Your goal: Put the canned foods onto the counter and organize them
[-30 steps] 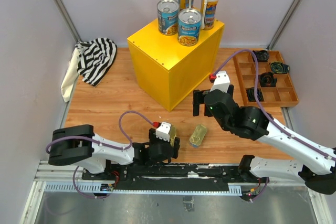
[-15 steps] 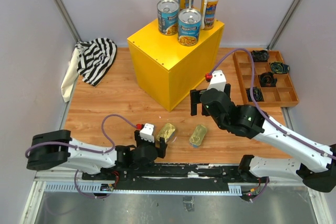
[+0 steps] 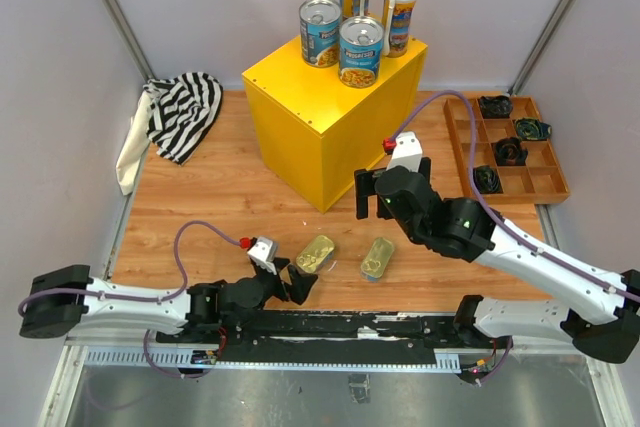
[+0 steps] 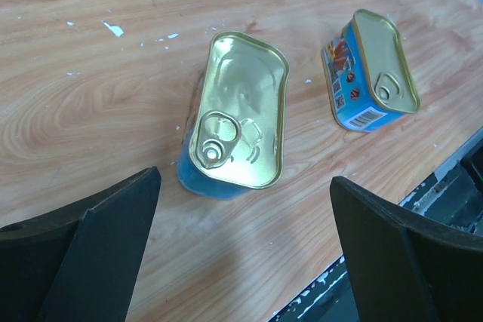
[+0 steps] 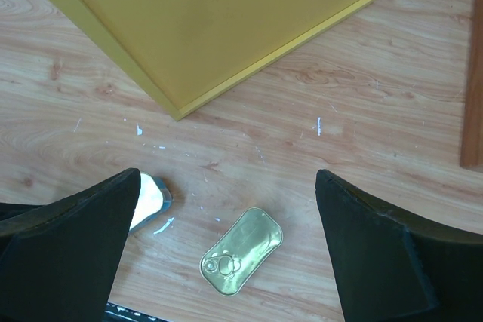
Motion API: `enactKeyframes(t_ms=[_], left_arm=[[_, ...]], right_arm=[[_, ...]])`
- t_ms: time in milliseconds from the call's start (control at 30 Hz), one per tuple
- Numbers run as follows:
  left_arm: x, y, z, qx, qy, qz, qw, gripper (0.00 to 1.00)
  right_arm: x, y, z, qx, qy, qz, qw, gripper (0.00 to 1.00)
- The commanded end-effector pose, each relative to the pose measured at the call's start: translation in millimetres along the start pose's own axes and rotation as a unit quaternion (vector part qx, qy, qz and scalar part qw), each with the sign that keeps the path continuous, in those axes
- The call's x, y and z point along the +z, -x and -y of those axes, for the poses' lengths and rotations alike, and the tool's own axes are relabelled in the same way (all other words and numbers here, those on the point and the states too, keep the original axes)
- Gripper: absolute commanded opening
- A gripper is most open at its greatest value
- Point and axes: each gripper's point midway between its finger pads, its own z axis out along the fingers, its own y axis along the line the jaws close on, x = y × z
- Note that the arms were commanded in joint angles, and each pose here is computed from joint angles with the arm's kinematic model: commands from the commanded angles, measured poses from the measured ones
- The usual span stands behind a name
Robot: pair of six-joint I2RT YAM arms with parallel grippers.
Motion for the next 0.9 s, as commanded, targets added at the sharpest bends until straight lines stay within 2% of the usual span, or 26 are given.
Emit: enactKeyframes(t_ms=[0, 200, 333, 867], left_arm=[[1, -13, -5, 0.044, -0.01, -0.007, 0.999, 0.99], [18, -19, -4, 0.092, 0.036, -0.025, 0.995, 0.99], [29, -19, -7, 0.113, 0.066, -0.016, 0.991, 0.99], [43, -6, 7, 0.153, 0.04, 0.037, 0.987, 0.98]], right_arm=[[-3, 4, -12, 0.0, 0.019, 0.007, 1.0, 0.99], [-5, 5, -11, 0.002, 0.019, 0.008, 1.0, 0.99], [-8, 7, -8, 0.0, 0.018, 0.009, 1.0, 0.99], [-8, 3, 1, -0.015, 0.006, 0.011, 1.0, 0.99]])
